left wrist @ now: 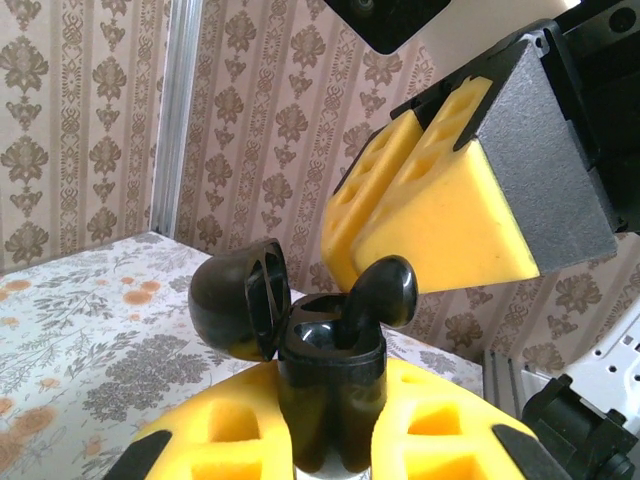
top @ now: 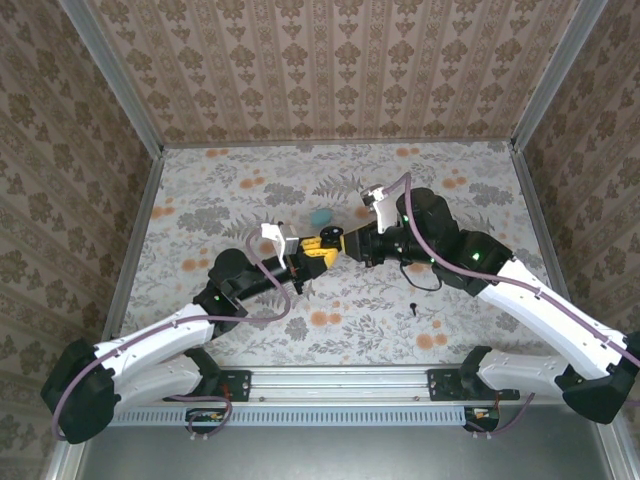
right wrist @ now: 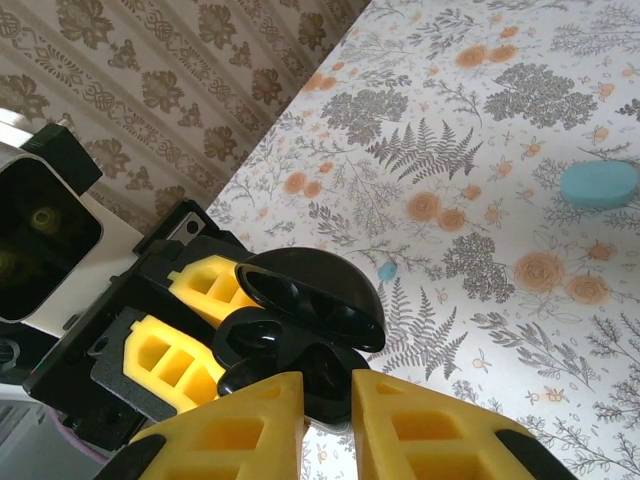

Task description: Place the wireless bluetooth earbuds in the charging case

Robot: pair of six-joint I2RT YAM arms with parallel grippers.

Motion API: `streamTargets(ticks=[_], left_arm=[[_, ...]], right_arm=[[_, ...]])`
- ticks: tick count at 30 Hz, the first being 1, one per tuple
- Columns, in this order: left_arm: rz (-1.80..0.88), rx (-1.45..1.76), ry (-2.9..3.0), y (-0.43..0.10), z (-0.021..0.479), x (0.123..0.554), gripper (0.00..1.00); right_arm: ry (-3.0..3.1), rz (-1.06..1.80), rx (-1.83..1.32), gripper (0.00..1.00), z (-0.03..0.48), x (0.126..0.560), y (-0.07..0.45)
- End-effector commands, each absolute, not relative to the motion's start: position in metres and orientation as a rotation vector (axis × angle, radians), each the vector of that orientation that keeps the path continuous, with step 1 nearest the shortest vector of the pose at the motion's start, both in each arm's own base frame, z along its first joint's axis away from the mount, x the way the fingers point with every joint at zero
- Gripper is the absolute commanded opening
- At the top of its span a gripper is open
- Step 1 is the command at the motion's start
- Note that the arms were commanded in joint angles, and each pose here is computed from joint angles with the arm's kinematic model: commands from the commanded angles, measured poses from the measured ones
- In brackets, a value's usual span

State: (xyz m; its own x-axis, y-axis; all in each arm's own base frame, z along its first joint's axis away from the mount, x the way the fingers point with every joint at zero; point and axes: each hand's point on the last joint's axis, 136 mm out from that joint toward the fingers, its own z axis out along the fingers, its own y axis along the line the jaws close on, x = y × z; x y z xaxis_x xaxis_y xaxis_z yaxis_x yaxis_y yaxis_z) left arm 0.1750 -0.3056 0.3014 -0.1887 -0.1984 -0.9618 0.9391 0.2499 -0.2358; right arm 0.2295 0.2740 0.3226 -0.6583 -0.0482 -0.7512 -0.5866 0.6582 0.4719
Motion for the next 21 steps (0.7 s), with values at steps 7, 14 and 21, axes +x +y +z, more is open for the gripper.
streamTargets(ticks=[7,14,21], left_arm=[[-1.252,0.76,1.261,-0.3006,0.3269,0.1696,0.0],[-1.248,0.756,1.269,-0.3008,0.326,0.1714,0.0],[-1.236,0.749,1.282,-0.3005,0.3247,0.1752,0.0]], right_arm=[[2.119,1.053,-0.541,0.19,0.3302,0.222,0.289],[2.125,1.075,-0.556,0.19,0.3297,0.2188,0.2911],[2.13,1.104,-0.561,0.19,0.329,0.2157,0.2934]])
